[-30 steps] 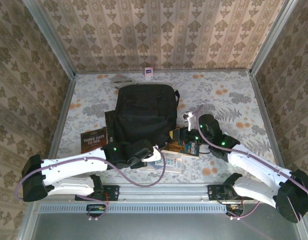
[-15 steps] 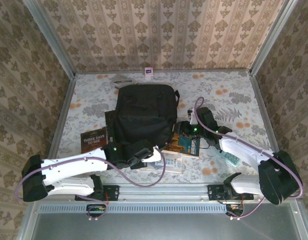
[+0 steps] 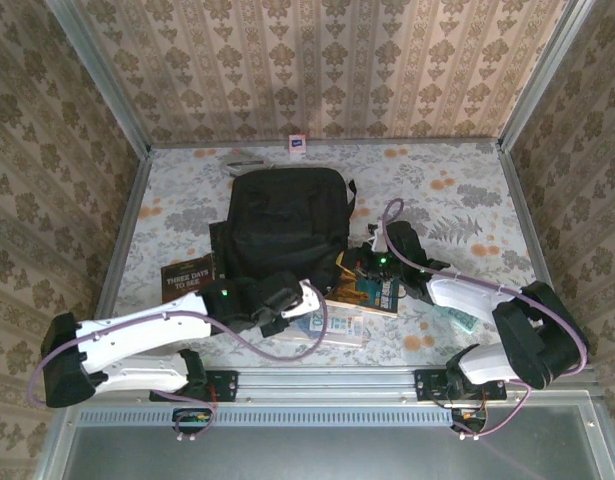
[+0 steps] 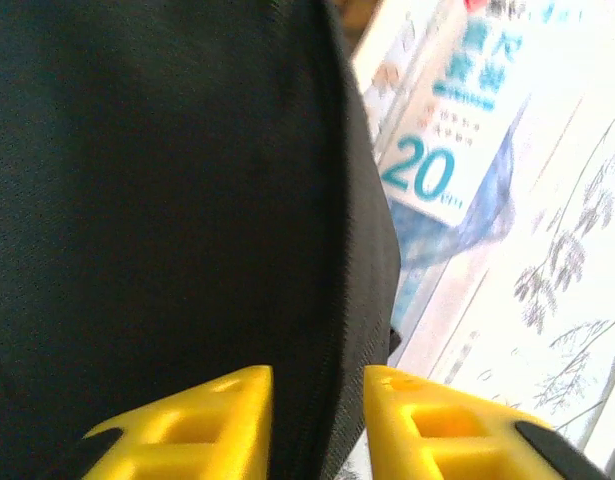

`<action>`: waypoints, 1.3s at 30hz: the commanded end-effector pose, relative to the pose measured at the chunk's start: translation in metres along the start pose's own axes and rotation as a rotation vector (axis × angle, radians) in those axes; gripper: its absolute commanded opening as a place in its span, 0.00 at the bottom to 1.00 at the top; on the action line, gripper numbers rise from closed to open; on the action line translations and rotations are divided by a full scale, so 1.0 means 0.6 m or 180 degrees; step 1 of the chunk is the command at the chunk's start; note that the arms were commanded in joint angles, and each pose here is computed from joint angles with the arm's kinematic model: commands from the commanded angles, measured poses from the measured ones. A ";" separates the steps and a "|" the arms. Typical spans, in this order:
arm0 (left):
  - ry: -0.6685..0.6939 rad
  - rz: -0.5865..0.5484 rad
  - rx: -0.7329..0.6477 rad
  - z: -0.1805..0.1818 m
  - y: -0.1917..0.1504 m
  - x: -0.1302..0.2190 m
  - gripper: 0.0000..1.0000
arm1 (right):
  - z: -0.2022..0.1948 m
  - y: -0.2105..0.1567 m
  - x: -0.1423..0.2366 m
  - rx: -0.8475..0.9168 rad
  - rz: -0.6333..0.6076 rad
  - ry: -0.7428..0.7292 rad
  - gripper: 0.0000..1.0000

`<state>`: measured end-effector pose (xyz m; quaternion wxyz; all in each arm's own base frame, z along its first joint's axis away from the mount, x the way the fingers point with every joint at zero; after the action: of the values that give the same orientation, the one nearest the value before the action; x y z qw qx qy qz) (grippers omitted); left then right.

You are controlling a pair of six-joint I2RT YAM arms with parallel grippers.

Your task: Pack books, pencil case, and school supplies into a backpack

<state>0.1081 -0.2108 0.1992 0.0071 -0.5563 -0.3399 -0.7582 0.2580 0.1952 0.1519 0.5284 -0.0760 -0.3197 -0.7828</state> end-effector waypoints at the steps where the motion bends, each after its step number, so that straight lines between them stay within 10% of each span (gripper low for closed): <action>1: -0.0359 -0.0365 0.0991 0.020 0.039 0.060 0.42 | 0.031 0.025 0.018 -0.0029 -0.0478 0.0310 0.00; 11: -0.1726 0.0075 0.3489 0.093 0.050 0.022 0.53 | 0.046 0.025 0.041 -0.0118 -0.0904 0.0422 0.00; 39: -0.2609 0.0365 0.3792 0.053 0.067 -0.053 0.56 | 0.055 0.016 0.041 -0.0046 -0.0938 0.0445 0.00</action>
<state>0.1666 -0.2314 0.1996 0.2205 -0.7004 -0.6518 -0.1897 0.2460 0.1937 0.1732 0.4525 -0.0178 -0.2890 -0.8434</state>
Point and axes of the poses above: each hand's point on the last joint's axis, 136 mm out from that joint toward the fingers, its own x axis back along the fingers, its own z axis along the line the jaws close on, y = z × x, the point moved 7 cm from there along x, back along the fingers, and after that the axes turned 15 degrees about x, right-handed, at the moved point
